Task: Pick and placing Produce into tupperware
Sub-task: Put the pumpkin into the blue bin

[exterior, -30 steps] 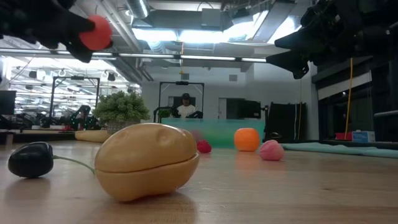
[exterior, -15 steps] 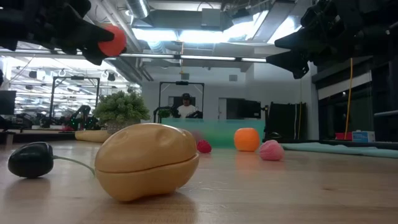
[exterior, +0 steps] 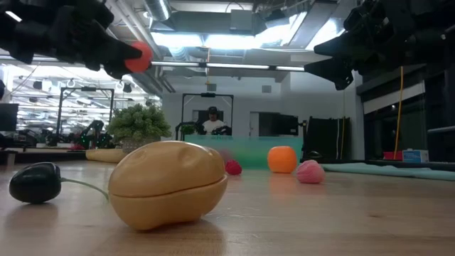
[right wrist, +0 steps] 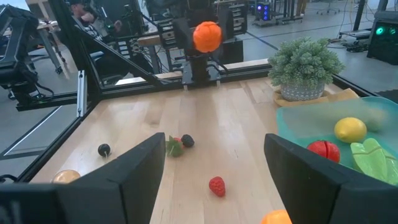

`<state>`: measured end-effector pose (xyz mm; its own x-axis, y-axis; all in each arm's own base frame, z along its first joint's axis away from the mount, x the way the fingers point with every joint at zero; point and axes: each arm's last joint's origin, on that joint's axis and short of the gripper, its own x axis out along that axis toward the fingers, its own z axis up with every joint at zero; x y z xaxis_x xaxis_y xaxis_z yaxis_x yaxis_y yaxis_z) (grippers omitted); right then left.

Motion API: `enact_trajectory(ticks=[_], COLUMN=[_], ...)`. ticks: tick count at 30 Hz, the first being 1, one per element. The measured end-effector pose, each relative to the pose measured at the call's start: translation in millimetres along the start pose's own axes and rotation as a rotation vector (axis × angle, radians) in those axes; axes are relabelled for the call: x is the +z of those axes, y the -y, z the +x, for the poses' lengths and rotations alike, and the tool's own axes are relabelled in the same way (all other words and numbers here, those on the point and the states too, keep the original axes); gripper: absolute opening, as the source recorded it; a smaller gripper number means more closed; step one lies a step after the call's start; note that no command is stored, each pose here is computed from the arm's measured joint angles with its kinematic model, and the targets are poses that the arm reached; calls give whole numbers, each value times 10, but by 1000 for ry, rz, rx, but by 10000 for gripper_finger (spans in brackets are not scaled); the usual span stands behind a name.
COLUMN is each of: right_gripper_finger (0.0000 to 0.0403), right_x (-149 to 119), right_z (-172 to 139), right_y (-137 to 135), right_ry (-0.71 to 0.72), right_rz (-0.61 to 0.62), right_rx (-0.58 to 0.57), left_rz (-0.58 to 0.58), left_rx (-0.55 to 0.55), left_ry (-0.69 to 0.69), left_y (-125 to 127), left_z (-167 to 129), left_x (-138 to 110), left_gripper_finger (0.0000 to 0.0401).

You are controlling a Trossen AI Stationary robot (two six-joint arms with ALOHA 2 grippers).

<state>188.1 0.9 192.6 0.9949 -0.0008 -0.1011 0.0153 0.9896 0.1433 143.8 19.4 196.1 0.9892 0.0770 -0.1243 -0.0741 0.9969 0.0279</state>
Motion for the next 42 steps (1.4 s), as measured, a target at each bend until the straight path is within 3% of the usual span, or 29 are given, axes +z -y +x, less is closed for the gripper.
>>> enact_trajectory(ticks=[18,23,34,42], right_gripper_finger=[275,275,275,275], right_x=[-1,-1,-1,-17], right_z=[0,0,0,0], right_y=[1,1,1,3], right_ry=[-1,-1,-1,-17], right_rz=[-7,-21,-21,-30], right_rx=[0,-1,-1,-3], left_rz=[-52,-53,-88,-86], left_rx=[45,80,135,135], left_ry=[5,-12,-195,-316], left_y=[-184,-257,-597,-911], left_z=[-19,49,534,984], left_x=[4,107,274,590], left_gripper_finger=[234,234,234,234])
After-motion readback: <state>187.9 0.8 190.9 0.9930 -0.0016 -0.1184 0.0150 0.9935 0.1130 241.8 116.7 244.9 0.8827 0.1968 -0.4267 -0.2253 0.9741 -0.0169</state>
